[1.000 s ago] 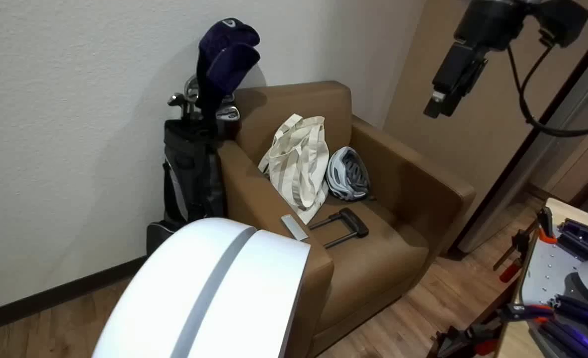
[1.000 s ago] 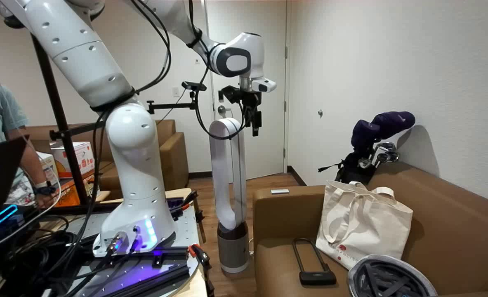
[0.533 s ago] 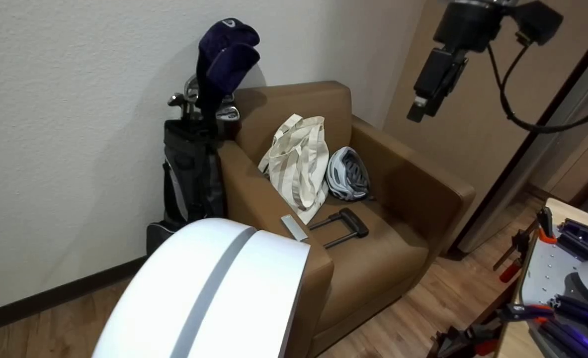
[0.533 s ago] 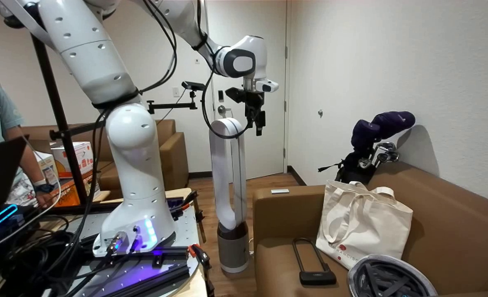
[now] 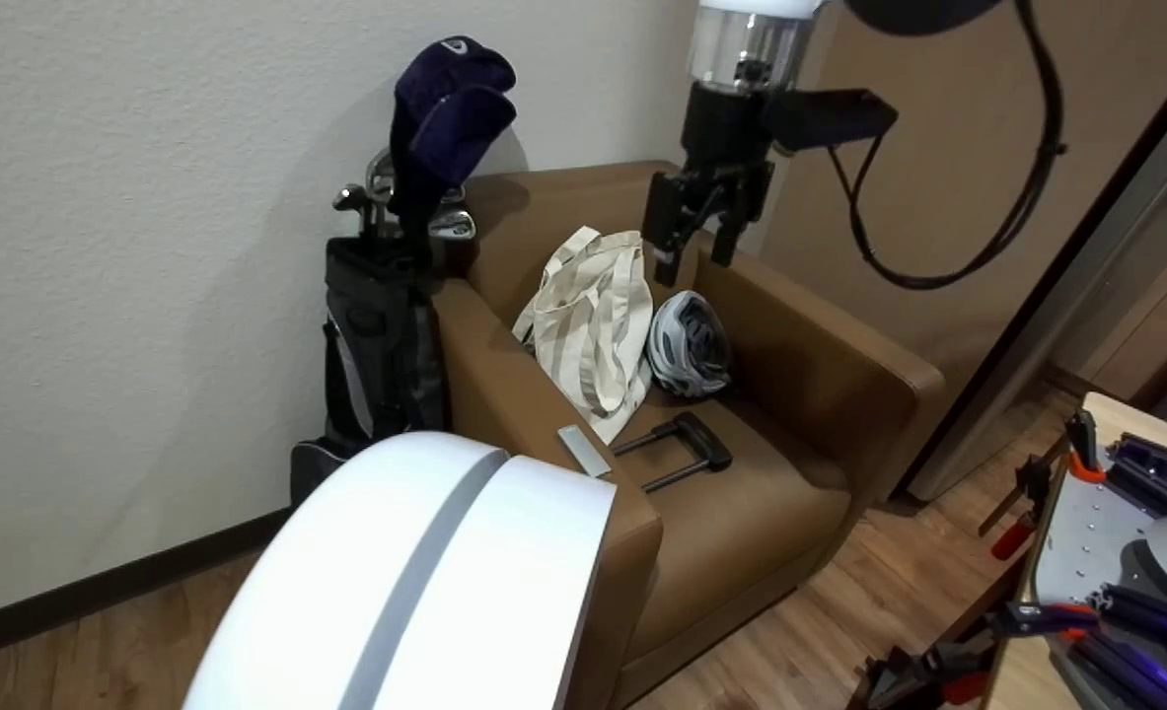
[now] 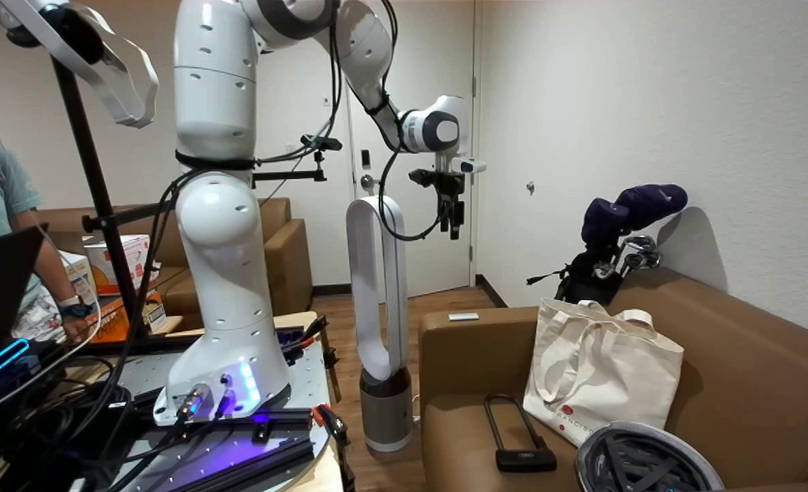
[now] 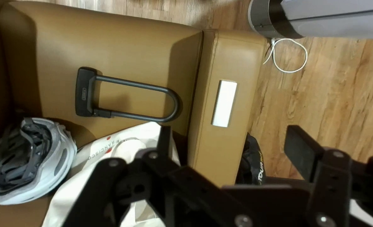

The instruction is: Move the object to the right armrest of the chair

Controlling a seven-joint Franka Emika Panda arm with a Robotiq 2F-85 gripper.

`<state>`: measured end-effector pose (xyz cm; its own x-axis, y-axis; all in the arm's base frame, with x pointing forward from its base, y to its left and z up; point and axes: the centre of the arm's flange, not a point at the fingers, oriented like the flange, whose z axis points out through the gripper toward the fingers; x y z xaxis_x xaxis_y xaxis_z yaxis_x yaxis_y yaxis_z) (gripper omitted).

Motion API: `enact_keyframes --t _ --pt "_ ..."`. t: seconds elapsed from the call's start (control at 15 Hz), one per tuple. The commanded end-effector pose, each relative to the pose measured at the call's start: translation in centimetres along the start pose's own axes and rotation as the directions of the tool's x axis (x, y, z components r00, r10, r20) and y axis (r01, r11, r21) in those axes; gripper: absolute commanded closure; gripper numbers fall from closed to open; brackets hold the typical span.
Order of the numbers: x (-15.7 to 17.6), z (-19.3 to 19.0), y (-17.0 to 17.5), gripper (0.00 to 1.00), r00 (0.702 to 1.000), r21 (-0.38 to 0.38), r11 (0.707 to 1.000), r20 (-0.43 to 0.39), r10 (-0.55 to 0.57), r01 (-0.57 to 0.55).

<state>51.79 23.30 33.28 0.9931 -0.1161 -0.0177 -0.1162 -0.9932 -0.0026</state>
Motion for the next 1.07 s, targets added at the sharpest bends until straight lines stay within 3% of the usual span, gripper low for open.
enact_keyframes --t 0.0,0.13,0.2,0.27,0.53,0.8,1.0 --pt "5.3 4.5 -2.9 0.03 0.992 -0.025 0.994 0.06 0.109 -0.107" --pt "6.6 5.6 -3.1 0.0 0.991 0.005 0.994 0.085 0.107 -0.108" --pt "6.7 4.2 -2.2 0.0 0.992 0.03 0.993 0.064 0.11 -0.112" --pt "5.1 6.1 -2.0 0.0 0.994 0.002 0.995 0.061 0.096 -0.096" --pt "6.2 6.8 -2.8 0.0 0.993 0.024 0.993 0.024 0.118 -0.119" --pt "6.5 15.1 -5.5 0.0 0.988 0.073 0.99 0.103 0.111 -0.119" --pt "6.3 20.0 -5.9 0.0 0.983 0.069 0.984 0.094 0.155 -0.162"
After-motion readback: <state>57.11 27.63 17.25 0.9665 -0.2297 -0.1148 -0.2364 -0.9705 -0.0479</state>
